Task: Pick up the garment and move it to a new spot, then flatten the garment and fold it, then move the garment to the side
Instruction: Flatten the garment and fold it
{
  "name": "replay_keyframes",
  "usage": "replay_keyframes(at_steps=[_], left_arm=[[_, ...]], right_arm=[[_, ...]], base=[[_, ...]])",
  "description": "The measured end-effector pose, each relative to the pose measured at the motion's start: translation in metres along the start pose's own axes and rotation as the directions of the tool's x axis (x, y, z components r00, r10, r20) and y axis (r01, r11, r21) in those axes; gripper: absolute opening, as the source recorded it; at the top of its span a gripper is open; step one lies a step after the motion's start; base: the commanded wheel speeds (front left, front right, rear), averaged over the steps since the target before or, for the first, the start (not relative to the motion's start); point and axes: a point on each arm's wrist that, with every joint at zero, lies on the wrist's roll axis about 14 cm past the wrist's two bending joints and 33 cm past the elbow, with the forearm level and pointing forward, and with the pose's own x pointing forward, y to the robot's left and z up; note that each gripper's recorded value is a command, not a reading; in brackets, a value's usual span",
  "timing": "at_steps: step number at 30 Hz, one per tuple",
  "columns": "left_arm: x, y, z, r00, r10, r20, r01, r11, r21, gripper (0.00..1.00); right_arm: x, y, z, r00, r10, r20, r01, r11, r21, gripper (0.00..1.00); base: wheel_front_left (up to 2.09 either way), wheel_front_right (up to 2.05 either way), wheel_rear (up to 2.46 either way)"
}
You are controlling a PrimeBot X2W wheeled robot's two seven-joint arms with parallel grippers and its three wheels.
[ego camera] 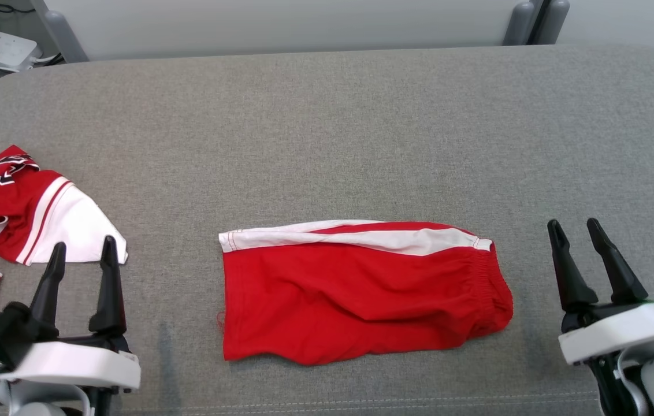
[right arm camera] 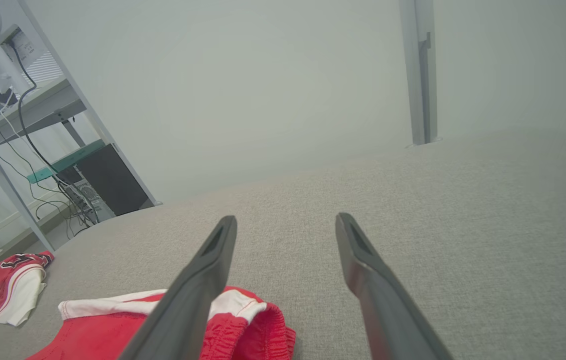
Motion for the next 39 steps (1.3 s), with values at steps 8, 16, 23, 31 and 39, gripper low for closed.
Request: replay_keyframes(at_steps=[8,16,23,31,39], left_arm=[[-0.022,-0.007,-0.02,1.0,0.003,-0.03,0.001,0.991,0.132,1.0],[-0.04,-0.004,-0.027,0.999,0.018,-0.043,-0.011,0.988,0.157,1.0],[-0.047,0.003,-0.021,0.999,0.034,-0.021,-0.03,0.983,0.18,1.0],[-0.05,0.007,-0.023,0.999,0.039,-0.028,-0.033,0.983,0.183,1.0],[-0.051,0.008,-0.028,0.998,0.043,-0.037,-0.035,0.983,0.178,1.0]], right_arm=[[-0.029,0.003,-0.019,0.998,-0.062,-0.018,0.06,0.994,-0.091,1.0],[-0.053,0.006,-0.03,0.996,-0.08,-0.046,0.074,0.989,-0.131,1.0],[-0.053,0.007,-0.03,0.996,-0.077,-0.044,0.071,0.988,-0.14,1.0],[-0.05,0.011,-0.032,0.996,-0.069,-0.05,0.061,0.988,-0.139,1.0],[-0.037,-0.003,-0.048,0.987,-0.073,-0.142,0.047,0.983,-0.18,1.0]], base=[[0.0,0.0,0.0],[0.0,0.0,0.0],[0.0,0.0,0.0],[0.0,0.0,0.0],[0.0,0.0,0.0]])
